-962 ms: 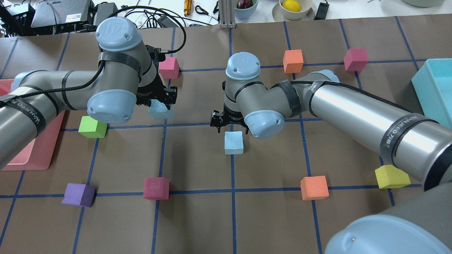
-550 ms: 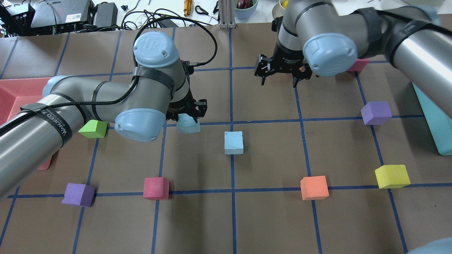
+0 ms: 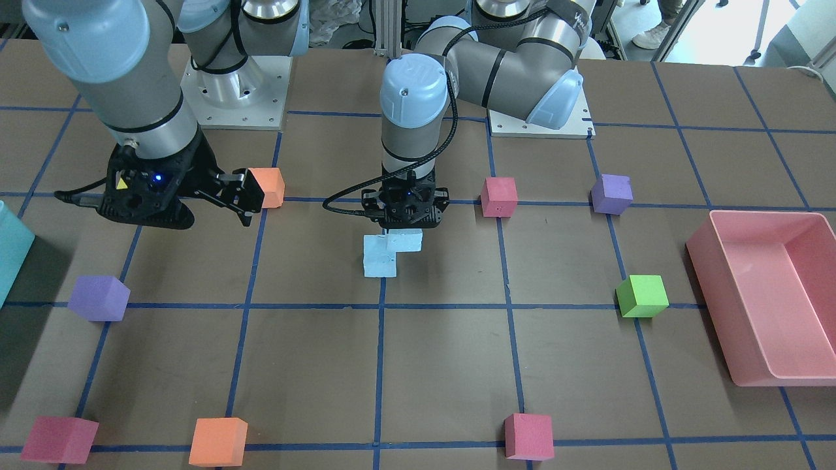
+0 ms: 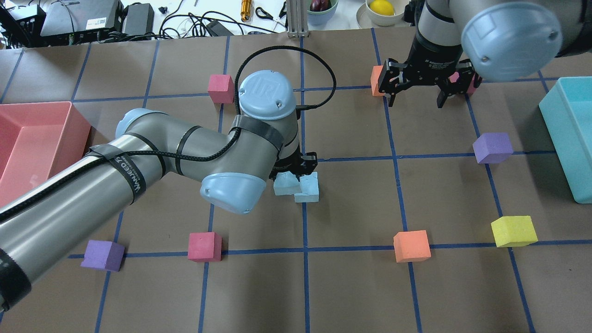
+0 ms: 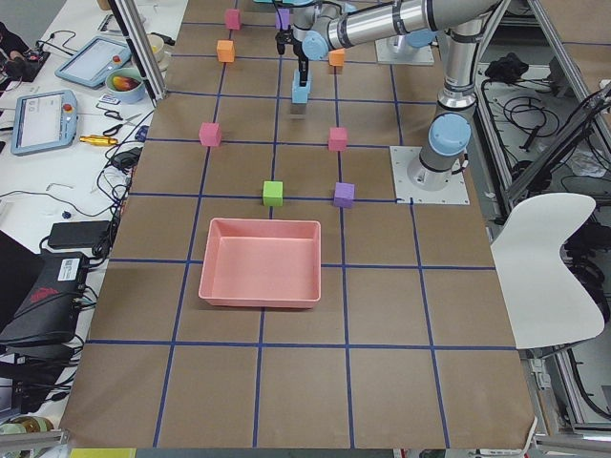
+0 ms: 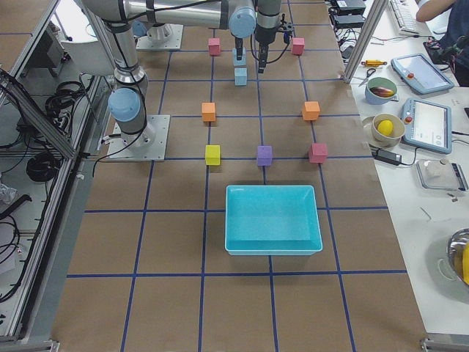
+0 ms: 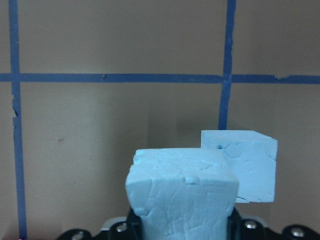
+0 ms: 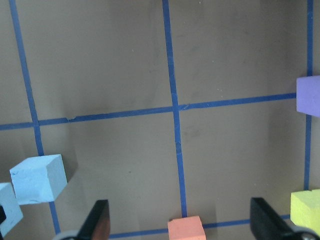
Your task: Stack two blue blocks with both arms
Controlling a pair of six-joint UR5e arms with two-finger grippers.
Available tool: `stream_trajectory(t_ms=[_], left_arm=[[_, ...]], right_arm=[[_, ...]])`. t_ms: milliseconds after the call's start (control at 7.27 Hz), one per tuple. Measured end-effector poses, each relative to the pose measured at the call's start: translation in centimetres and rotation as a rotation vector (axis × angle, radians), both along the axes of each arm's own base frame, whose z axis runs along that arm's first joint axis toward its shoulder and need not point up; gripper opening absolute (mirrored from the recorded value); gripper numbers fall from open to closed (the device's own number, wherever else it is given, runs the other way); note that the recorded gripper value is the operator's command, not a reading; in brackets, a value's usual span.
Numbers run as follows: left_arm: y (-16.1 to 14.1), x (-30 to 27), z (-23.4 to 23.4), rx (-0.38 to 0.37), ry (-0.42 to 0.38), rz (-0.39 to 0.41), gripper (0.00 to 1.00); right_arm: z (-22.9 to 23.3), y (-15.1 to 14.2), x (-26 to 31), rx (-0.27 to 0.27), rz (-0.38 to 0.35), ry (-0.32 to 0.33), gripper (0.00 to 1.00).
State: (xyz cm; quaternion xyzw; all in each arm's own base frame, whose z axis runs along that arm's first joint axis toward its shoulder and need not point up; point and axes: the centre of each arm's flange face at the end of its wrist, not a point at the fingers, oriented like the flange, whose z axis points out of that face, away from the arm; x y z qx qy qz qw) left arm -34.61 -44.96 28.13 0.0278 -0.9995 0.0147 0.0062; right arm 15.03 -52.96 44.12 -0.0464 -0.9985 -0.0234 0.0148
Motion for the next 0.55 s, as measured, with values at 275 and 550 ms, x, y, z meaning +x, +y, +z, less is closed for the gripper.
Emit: stream_trajectory(t_ms=[275, 550], left_arm=[[-0.6, -1.5, 0.0, -0.017, 0.009, 0.011, 0.00], [-1.1, -2.1, -0.6, -0.016, 0.008, 0.015, 0.16]], right_arm=[[0.5, 0.8, -2.4, 0.046, 0.019, -0.006, 1.00], [1.9, 0.7, -3.6, 0.022, 0.032, -0.013, 1.00]])
